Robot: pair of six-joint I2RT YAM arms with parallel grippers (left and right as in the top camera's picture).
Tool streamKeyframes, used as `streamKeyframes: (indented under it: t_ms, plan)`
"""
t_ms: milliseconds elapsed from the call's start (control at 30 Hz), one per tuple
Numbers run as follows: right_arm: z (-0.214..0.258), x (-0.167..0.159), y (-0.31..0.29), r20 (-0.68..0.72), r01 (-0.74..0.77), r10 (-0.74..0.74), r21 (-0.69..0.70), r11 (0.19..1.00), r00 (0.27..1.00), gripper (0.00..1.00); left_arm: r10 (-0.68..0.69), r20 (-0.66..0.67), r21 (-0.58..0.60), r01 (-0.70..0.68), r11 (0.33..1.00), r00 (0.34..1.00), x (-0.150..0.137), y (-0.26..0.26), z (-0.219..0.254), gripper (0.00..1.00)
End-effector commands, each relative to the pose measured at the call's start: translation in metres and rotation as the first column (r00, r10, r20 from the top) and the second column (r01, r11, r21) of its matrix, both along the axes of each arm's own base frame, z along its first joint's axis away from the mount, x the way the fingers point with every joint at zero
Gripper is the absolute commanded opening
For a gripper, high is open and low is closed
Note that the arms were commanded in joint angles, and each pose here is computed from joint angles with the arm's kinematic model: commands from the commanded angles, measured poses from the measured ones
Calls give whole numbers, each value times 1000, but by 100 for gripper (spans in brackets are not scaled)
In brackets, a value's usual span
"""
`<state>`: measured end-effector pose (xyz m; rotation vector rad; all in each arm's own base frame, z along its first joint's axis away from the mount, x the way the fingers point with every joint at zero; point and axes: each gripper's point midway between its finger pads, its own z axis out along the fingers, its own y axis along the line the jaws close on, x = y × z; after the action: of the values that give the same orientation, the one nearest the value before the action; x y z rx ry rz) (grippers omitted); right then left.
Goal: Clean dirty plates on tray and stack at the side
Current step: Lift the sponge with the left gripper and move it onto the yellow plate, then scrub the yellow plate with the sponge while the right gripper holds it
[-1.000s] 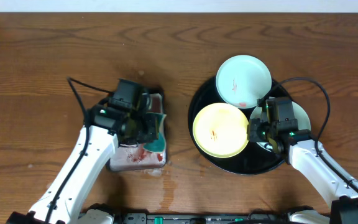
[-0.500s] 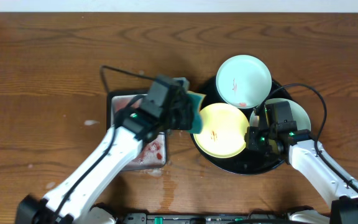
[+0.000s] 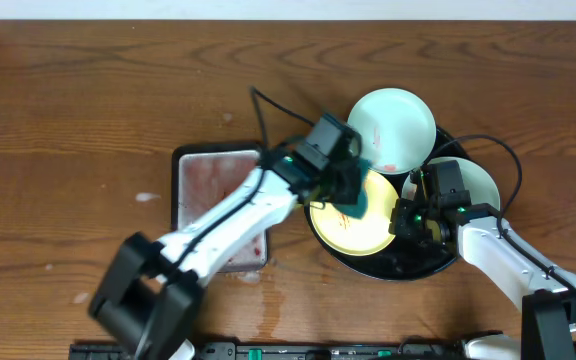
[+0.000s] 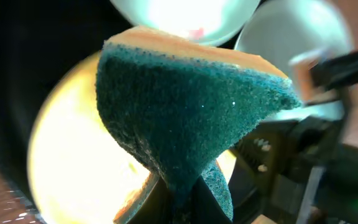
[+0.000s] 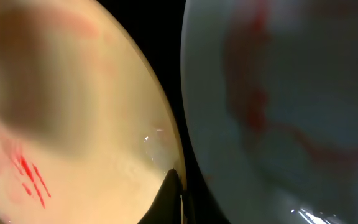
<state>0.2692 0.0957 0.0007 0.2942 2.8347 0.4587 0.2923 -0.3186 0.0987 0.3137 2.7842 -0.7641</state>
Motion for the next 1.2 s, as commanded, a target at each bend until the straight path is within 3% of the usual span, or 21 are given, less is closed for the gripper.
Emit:
streamKeyframes:
  t_ms: [0, 233, 300, 400, 500, 567, 633, 733, 833, 1000, 1167]
  plan:
    - [-9, -4, 1, -28, -14, 14, -10, 1000, 999, 1, -34, -71, 55, 38, 998, 997, -10, -7, -35, 7]
    - [-9, -4, 0, -28, -13, 13, -13, 1000, 1000, 1, 12, -155, 200, 19, 980, 988, -18, 12, -86, 7]
    - [-9, -4, 0, -28, -13, 13, -13, 1000, 1000, 1, 74, -111, 346, -32, 938, 991, -13, 40, -95, 7]
    - [-9, -4, 0, -28, -14, 13, -13, 1000, 1000, 1, 149, 4, 557, -126, 821, 989, -1, 88, -94, 7]
    - [-9, -4, 0, -28, -14, 13, -14, 1000, 1000, 1, 152, 75, 647, -164, 745, 986, 8, 109, -81, 7]
    - [-9, -4, 0, -28, -14, 13, -14, 1000, 1000, 1, 154, 84, 627, -172, 760, 985, 13, 103, -77, 8]
    - [-9, -4, 0, -28, -14, 13, -14, 1000, 1000, 1, 153, 62, 552, -162, 818, 986, 15, 83, -77, 8]
    - [-9, -4, 0, -27, -19, 19, -15, 1000, 999, 1, 122, -36, 356, -101, 929, 992, 10, 36, -78, 7]
    - [-10, -6, 0, -29, -38, 37, -22, 999, 999, 1, 106, -152, 164, -81, 983, 983, 2, -5, -78, 8]
    - [-10, -6, 0, -25, -48, 48, -24, 999, 999, 1, 17, -255, -7, -19, 1000, 967, -15, -47, -80, 7]
    - [-10, -6, 0, -25, -48, 48, -24, 999, 999, 1, -35, -270, -33, 27, 999, 962, -29, -61, -83, 8]
